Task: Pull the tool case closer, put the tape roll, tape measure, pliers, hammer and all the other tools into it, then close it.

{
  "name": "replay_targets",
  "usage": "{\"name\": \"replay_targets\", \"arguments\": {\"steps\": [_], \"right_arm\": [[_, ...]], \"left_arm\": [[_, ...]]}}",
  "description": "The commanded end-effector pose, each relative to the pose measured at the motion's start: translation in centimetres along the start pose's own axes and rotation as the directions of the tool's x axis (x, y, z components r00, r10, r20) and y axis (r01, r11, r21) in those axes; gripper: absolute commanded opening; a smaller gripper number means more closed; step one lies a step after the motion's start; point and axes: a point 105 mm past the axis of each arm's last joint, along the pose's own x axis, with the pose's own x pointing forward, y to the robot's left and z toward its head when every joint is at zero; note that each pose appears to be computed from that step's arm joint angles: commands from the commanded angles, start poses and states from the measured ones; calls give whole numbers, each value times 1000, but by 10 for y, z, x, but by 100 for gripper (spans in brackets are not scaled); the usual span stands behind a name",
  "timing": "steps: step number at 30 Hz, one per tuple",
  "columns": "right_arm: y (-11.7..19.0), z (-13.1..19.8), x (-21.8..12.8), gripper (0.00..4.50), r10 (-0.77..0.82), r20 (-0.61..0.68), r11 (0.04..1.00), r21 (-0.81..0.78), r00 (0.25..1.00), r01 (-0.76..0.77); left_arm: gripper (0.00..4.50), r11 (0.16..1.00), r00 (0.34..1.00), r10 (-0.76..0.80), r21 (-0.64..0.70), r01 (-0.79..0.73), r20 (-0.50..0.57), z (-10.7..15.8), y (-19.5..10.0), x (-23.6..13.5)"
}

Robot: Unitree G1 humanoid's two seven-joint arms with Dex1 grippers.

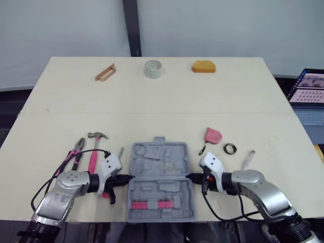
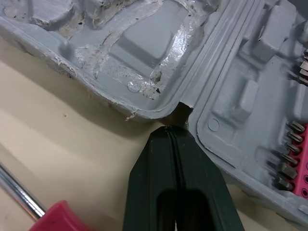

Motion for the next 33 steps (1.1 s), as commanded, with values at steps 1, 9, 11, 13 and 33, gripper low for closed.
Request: {"name": "replay_targets", "arguments": {"steps": [1, 9, 11, 13, 33], "right_arm": [[12, 4, -1, 5, 57, 12, 998, -17, 998, -56], [16, 0, -3, 5, 76, -6, 997, -9, 997, -77], [18, -2, -4, 5, 86, -13, 996, -6, 996, -87], [20, -3, -4, 5, 99, -19, 995, -2, 995, -99], [28, -10, -7, 5, 142, -56, 990, 7, 988, -142]], "left_arm": [[0, 1000, 1000, -19, 22, 19, 12, 5, -7, 0], [0, 998, 999, -51, 20, 51, -8, 2, -17, 2], [0, 998, 998, -60, 17, 61, -18, 0, -19, 1], [0, 997, 997, -70, 13, 70, -25, -1, -21, 1], [0, 994, 992, -106, -10, 105, -65, -12, -30, -1]]}}
